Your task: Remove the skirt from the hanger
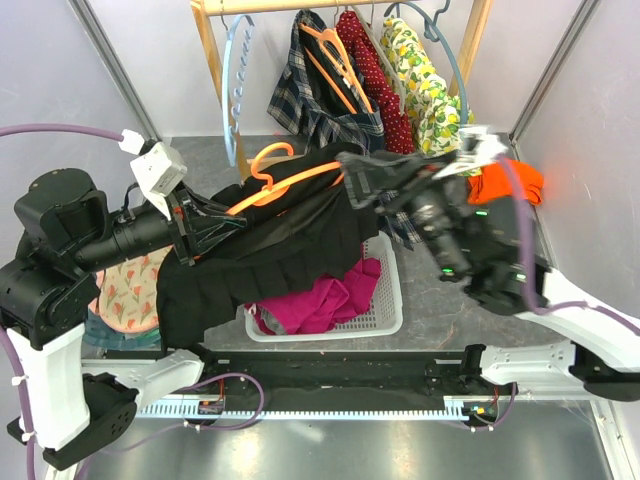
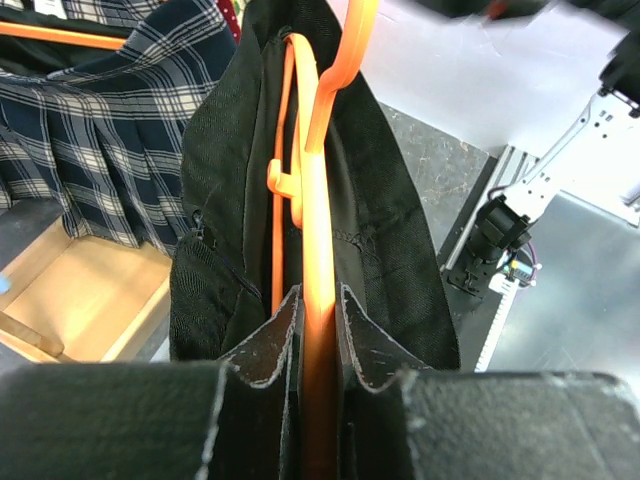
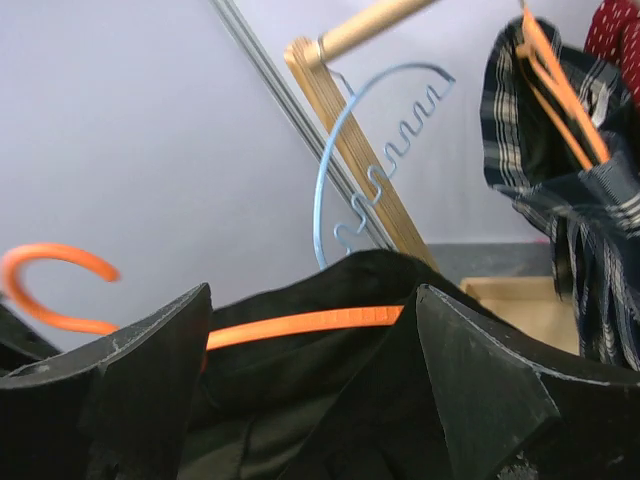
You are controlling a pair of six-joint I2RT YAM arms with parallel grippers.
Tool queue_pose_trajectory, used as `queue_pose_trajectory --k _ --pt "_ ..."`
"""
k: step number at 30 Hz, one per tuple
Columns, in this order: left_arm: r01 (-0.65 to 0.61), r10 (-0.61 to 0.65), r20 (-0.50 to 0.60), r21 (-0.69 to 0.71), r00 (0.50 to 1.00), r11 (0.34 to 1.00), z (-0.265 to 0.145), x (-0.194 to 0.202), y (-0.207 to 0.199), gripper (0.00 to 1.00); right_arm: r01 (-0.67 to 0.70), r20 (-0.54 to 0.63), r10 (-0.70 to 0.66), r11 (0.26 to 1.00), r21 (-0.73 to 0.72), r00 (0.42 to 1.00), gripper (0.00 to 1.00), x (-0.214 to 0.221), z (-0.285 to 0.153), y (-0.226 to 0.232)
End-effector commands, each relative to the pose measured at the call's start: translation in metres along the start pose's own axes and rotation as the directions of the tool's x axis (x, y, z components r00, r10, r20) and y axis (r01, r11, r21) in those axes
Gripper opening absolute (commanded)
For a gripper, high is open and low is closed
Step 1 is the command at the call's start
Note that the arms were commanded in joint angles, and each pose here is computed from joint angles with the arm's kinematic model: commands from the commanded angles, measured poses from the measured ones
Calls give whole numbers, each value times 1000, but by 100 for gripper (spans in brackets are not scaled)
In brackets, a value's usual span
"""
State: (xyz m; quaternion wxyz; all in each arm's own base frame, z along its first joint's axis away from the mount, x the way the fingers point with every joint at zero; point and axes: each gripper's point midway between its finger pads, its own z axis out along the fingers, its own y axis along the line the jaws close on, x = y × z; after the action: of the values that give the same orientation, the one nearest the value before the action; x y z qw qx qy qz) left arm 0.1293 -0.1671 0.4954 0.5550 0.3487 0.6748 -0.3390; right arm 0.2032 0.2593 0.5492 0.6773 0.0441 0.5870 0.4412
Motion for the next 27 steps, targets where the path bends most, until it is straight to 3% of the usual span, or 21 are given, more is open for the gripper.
queue_pose_trajectory --k 1,22,25,27 --pt "-82 80 53 35 995 996 -3 -13 -7 2 43 8 -43 999 15 999 89 9 13 2" --pt "-90 86 69 48 994 995 -9 -16 -13 2 169 -36 -165 969 179 986 88 44 32 -57" --pt "-91 88 69 45 994 995 -10 -16 -13 2 161 -34 -158 969 186 987 76 44 34 -63" --pt "-92 89 71 46 994 995 -10 -16 -13 2 151 -34 -148 973 176 988 58 43 34 -62"
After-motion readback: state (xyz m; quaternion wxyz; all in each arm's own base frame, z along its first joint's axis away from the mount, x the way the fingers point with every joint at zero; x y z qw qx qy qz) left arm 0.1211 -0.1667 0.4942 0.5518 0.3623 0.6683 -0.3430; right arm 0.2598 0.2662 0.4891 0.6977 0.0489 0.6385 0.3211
